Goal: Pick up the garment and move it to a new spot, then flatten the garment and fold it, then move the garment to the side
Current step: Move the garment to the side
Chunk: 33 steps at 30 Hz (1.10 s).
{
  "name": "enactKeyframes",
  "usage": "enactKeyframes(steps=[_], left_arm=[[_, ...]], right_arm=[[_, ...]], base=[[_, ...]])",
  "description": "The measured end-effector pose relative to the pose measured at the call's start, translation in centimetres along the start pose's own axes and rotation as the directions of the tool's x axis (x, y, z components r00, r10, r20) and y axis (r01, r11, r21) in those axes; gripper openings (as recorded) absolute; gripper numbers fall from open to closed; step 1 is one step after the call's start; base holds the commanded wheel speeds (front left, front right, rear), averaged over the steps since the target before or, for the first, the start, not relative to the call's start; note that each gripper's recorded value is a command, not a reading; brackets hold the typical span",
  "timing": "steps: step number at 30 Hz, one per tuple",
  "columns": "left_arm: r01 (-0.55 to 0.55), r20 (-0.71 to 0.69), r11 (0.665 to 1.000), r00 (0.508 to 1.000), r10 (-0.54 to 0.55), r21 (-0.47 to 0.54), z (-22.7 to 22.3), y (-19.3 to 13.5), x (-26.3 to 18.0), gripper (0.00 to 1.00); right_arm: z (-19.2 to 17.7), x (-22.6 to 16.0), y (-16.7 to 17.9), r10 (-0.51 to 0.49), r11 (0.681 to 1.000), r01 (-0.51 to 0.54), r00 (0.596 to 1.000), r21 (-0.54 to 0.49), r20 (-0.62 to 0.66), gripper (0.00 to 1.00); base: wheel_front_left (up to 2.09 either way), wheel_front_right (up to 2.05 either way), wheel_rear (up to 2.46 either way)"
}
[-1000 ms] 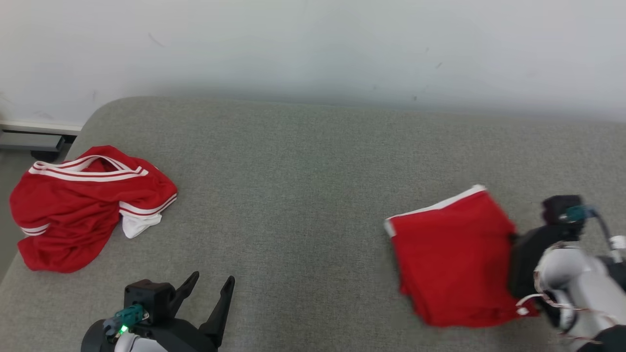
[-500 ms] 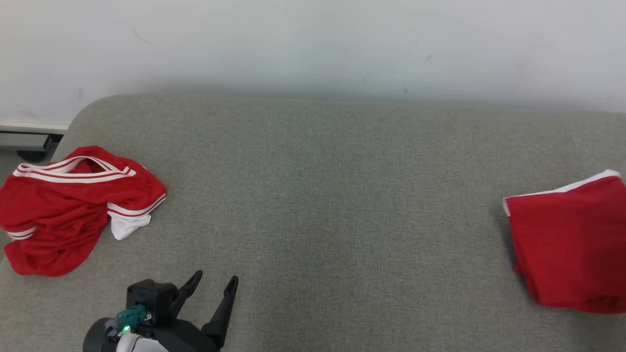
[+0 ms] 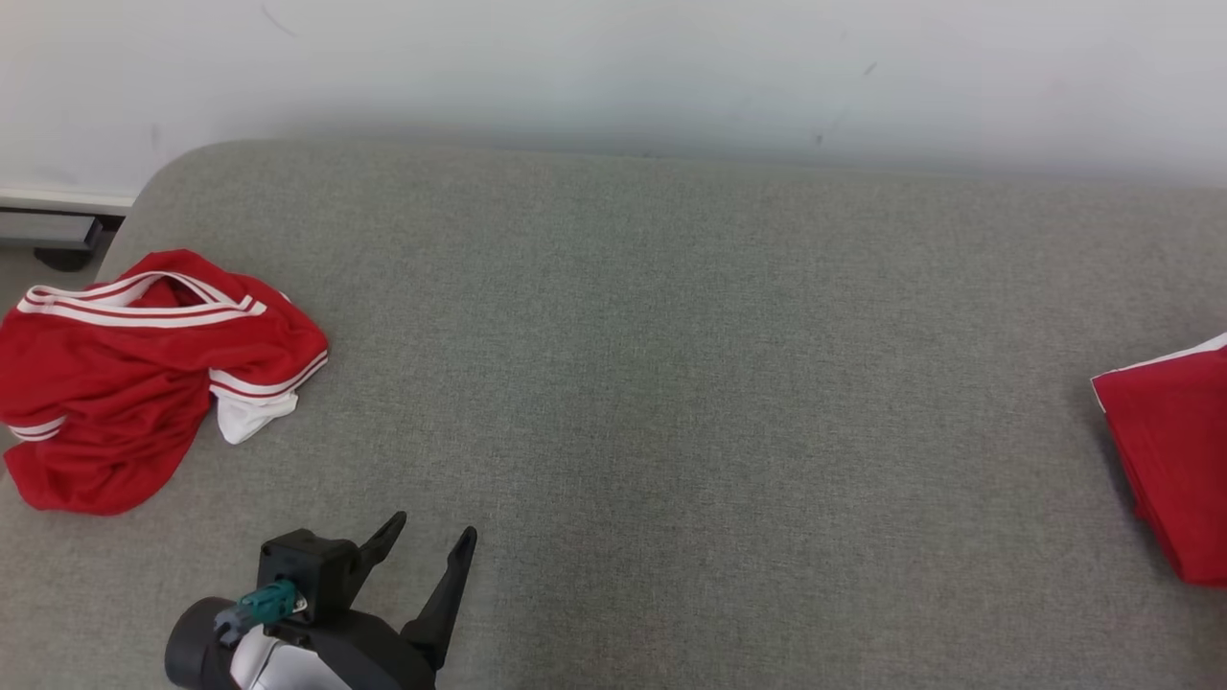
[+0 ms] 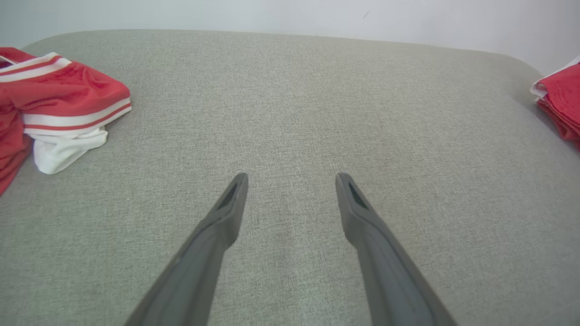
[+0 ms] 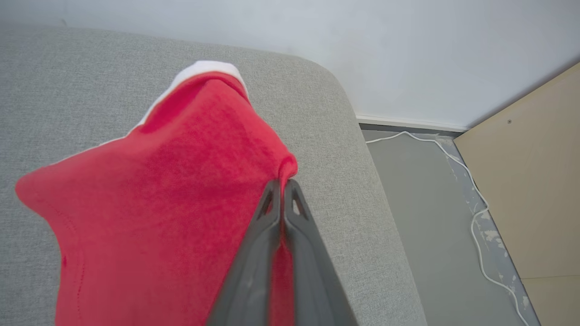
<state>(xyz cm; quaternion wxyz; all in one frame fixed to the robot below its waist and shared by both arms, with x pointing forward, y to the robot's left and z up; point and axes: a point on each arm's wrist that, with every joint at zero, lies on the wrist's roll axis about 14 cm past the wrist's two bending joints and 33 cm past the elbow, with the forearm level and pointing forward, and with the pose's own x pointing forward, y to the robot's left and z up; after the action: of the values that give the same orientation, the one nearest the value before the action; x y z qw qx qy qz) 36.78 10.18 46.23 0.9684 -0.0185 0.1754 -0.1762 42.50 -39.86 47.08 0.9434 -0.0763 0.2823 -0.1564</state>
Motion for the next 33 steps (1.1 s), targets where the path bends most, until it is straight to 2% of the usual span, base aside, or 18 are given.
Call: enactKeyframes(steps=[5, 6, 8, 9, 10, 17, 26, 27, 29, 31, 33], left_arm=[[-0.009, -0.011, 1.0, 1.0, 0.009, 0.007, -0.2, 0.6, 0.1, 1.0], [-0.01, -0.007, 1.0, 1.0, 0.01, 0.008, -0.1, 0.7, 0.3, 1.0], [-0.012, -0.005, 1.0, 1.0, 0.012, 0.01, 0.1, 0.8, 0.4, 1.0], [-0.013, -0.006, 1.0, 1.0, 0.013, 0.009, 0.0, 0.8, 0.4, 1.0], [-0.012, -0.006, 1.0, 1.0, 0.012, 0.009, 0.0, 0.8, 0.4, 1.0], [-0.012, -0.009, 1.0, 1.0, 0.012, 0.012, 0.1, 0.8, 0.4, 1.0], [0.004, 0.013, 1.0, 1.0, -0.005, 0.016, 0.7, 0.1, 0.6, 1.0], [0.004, 0.032, 1.0, 0.999, -0.004, 0.014, 1.1, 0.1, 0.6, 1.0], [0.003, 0.08, 1.0, 0.997, -0.005, 0.021, 2.4, 0.0, 0.7, 1.0], [-0.009, 0.143, 1.0, 0.99, 0.005, 0.027, 4.1, 0.3, 0.8, 1.0], [-0.024, 0.186, 0.999, 0.982, 0.017, 0.039, 5.3, 0.7, 0.8, 1.0]], right_arm=[[-0.1, 0.6, 0.1, -0.031, 0.999, 0.031, 0.999, -0.018, 0.012, 0.0], [-0.2, 0.8, 0.2, -0.037, 0.999, 0.038, 0.999, -0.028, 0.013, 0.4], [-0.6, 0.9, 0.3, -0.051, 0.998, 0.051, 0.999, -0.044, 0.003, 0.48], [-0.8, 1.0, 0.2, -0.066, 0.996, 0.065, 0.998, -0.058, -0.001, 0.82], [-1.0, 1.0, -0.1, -0.084, 0.994, 0.083, 0.996, -0.069, -0.002, 1.0], [-0.8, 0.6, -1.3, -0.147, 0.98, 0.148, 0.989, -0.135, 0.018, 1.0], [0.4, -0.2, -1.9, -0.165, 0.982, 0.173, 0.981, -0.076, 0.098, 1.0], [1.1, -0.3, -1.2, -0.148, 0.987, 0.155, 0.98, -0.043, 0.132, 1.0], [3.2, -0.7, 1.2, -0.091, 0.992, 0.069, 0.969, 0.104, 0.231, 1.0], [4.9, -1.4, 3.8, -0.02, 0.986, -0.034, 0.949, 0.165, 0.315, 1.0], [5.3, -2.0, 5.4, 0.012, 0.97, -0.098, 0.934, 0.224, 0.357, 1.0]], base=[[0.0, 0.0, 0.0], [0.0, 0.0, 0.0], [0.0, 0.0, 0.0], [0.0, 0.0, 0.0], [0.0, 0.0, 0.0], [0.0, 0.0, 0.0], [0.0, 0.0, 0.0], [0.0, 0.0, 0.0], [0.0, 0.0, 0.0], [0.0, 0.0, 0.0], [0.0, 0.0, 0.0]])
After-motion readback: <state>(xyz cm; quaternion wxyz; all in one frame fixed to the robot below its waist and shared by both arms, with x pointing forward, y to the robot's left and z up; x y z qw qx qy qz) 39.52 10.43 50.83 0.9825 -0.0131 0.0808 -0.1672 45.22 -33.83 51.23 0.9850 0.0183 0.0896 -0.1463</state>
